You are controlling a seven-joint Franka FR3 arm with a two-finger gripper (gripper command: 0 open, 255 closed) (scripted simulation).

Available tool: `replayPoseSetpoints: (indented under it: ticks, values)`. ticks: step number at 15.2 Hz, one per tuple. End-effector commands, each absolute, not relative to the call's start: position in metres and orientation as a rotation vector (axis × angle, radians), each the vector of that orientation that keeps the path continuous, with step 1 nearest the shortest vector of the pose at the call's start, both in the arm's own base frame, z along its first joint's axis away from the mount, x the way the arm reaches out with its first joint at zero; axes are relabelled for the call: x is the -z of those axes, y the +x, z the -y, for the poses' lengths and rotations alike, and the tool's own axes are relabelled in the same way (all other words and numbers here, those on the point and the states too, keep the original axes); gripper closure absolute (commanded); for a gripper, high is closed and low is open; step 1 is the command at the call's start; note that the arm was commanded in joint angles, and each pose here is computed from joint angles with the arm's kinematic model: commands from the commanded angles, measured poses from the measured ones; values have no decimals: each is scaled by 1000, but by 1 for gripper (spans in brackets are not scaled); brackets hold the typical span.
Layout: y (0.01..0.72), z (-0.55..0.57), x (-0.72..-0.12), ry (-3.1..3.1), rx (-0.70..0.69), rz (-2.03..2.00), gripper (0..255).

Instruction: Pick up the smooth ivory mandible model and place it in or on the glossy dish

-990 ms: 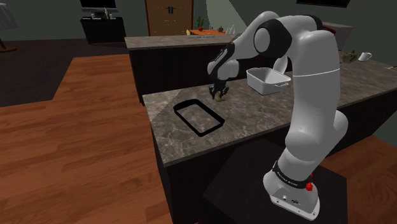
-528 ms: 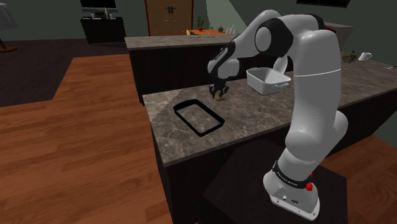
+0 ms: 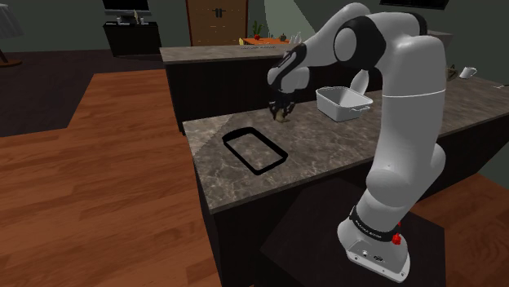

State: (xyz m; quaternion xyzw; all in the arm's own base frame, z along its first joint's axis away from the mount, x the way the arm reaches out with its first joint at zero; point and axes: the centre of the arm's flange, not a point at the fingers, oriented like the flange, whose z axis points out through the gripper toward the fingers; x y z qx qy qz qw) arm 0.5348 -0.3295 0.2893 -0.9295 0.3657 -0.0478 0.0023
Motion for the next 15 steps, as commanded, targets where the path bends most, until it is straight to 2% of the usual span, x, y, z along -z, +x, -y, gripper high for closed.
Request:
replayPoseSetpoints:
  ticks: [1,9,15]
  values:
    - [534,329,-301,-2916,149,-1148,255]
    - [534,329,-338,-2916,149,-1148,255]
    - [529,250,-337,-2916,149,-1148,255]
